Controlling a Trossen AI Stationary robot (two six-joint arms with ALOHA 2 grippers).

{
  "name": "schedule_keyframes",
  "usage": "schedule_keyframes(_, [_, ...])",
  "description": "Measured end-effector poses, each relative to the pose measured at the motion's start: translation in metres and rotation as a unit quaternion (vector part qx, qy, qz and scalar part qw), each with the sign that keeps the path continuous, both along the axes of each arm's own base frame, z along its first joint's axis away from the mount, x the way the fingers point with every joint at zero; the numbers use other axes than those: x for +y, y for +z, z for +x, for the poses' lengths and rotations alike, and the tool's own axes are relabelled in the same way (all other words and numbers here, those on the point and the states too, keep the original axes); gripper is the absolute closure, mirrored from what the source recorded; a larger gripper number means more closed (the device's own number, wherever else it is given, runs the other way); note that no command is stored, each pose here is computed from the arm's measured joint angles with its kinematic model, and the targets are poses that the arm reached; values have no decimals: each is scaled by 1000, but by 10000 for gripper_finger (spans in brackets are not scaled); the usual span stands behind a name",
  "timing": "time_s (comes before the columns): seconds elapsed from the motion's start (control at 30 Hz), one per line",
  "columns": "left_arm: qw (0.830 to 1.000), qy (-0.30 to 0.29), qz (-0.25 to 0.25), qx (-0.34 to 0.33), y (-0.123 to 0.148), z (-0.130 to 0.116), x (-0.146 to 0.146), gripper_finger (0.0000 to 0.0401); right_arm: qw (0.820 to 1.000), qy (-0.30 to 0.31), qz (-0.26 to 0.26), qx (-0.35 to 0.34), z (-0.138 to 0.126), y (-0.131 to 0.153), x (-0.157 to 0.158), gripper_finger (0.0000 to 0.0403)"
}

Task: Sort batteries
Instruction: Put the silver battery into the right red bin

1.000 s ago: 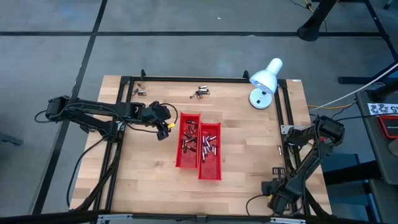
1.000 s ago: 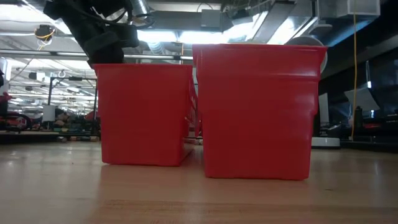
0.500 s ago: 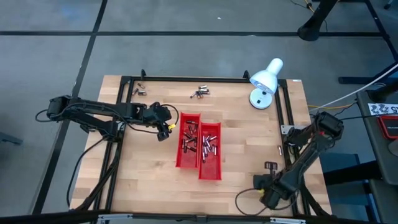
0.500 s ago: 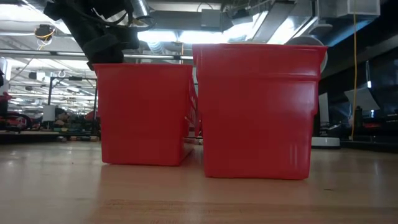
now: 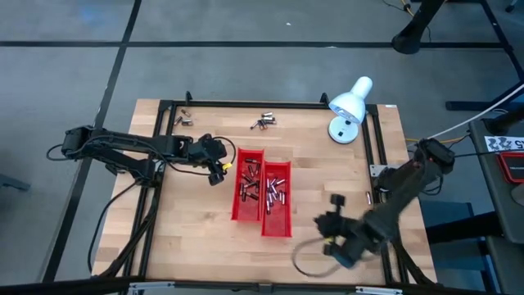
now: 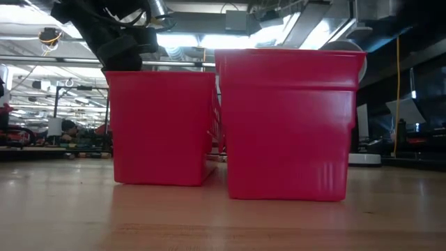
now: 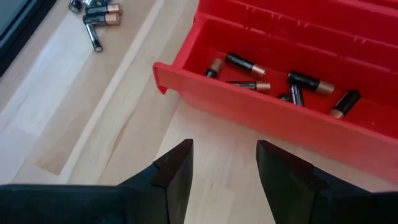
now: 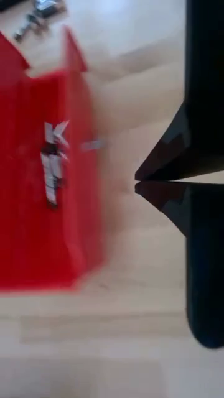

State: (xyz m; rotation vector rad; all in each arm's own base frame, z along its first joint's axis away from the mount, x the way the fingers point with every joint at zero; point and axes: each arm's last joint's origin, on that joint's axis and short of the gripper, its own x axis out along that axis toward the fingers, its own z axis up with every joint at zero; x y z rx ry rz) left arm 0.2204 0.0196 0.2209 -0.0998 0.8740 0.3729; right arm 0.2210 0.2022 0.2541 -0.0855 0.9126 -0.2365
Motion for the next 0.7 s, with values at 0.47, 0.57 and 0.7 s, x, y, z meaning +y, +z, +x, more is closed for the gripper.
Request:
schedule_keyframes(0.47, [1000, -8, 4, 28, -3, -4, 0, 235, 990, -53, -30, 129, 41, -9, -84, 388])
schedule_keyframes(0.57, [1000, -9, 5, 28, -3, -4, 0, 235, 968, -135, -42, 209, 10, -21, -88, 387])
schedule_keyframes(0.7, [999, -15, 9, 29, -3, -4, 0, 235, 941, -215, 6, 262, -31, -32, -82, 387])
